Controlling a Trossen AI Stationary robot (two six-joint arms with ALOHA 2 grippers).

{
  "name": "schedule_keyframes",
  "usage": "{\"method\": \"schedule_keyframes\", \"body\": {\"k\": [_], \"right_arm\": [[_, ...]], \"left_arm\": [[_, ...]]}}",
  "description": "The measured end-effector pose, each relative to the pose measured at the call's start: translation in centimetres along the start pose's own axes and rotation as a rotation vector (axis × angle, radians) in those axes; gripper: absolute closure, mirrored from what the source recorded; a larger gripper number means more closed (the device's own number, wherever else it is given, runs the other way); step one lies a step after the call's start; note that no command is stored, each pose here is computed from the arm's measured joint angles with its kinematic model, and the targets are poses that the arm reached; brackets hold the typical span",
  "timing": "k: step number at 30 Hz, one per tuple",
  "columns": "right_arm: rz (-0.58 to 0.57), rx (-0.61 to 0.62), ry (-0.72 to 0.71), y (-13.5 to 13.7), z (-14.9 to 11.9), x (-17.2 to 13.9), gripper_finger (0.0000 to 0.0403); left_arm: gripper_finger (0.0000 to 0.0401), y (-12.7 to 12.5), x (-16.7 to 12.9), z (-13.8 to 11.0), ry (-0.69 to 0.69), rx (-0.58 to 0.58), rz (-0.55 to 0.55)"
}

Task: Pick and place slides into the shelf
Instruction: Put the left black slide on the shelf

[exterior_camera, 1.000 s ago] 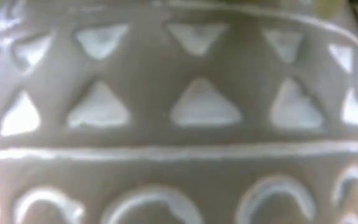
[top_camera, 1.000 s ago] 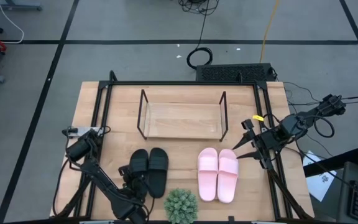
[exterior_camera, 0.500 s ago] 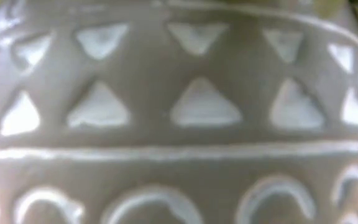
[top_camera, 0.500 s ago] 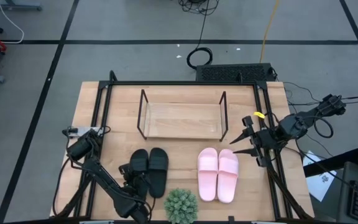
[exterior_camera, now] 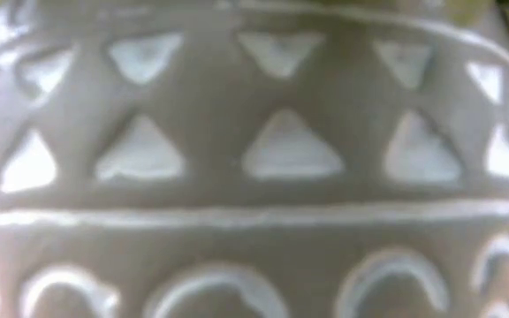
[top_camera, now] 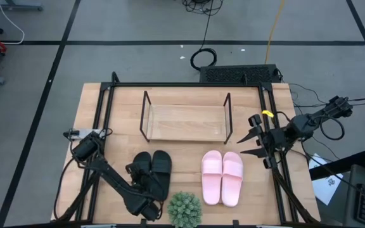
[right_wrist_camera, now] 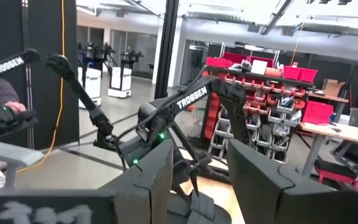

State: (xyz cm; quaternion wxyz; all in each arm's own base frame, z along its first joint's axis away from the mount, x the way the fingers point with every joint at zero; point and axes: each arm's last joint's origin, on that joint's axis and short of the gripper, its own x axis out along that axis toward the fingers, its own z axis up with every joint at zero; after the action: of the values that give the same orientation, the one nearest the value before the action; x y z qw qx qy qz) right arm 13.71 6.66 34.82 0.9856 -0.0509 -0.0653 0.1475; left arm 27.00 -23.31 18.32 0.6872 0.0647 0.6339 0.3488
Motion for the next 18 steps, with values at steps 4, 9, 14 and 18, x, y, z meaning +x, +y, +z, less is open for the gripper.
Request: {"method": "schedule_keyframes", "body": {"k": [4,9,14,18], "right_arm": [[0.001,0.013,0.004,0.0,0.0,0.0,0.0259],[0.002,0.012,0.008,0.0,-0.1,0.0,0.0259],[0.001,0.007,0.007,0.0,-0.1,0.0,0.0259],[0.001,0.004,0.007,0.0,-0.1,0.0,0.0259]], "left_arm": [[0.0256,-0.4,0.0,-0.7,0.015,0.024,-0.003],[0.0256,-0.6,-0.5,-1.8,0.016,0.044,0.005],[0.0256,-0.7,-0.5,-2.0,0.003,0.049,0.006],[0.0256,-1.5,0.3,-2.1,0.009,0.085,0.039]]}}
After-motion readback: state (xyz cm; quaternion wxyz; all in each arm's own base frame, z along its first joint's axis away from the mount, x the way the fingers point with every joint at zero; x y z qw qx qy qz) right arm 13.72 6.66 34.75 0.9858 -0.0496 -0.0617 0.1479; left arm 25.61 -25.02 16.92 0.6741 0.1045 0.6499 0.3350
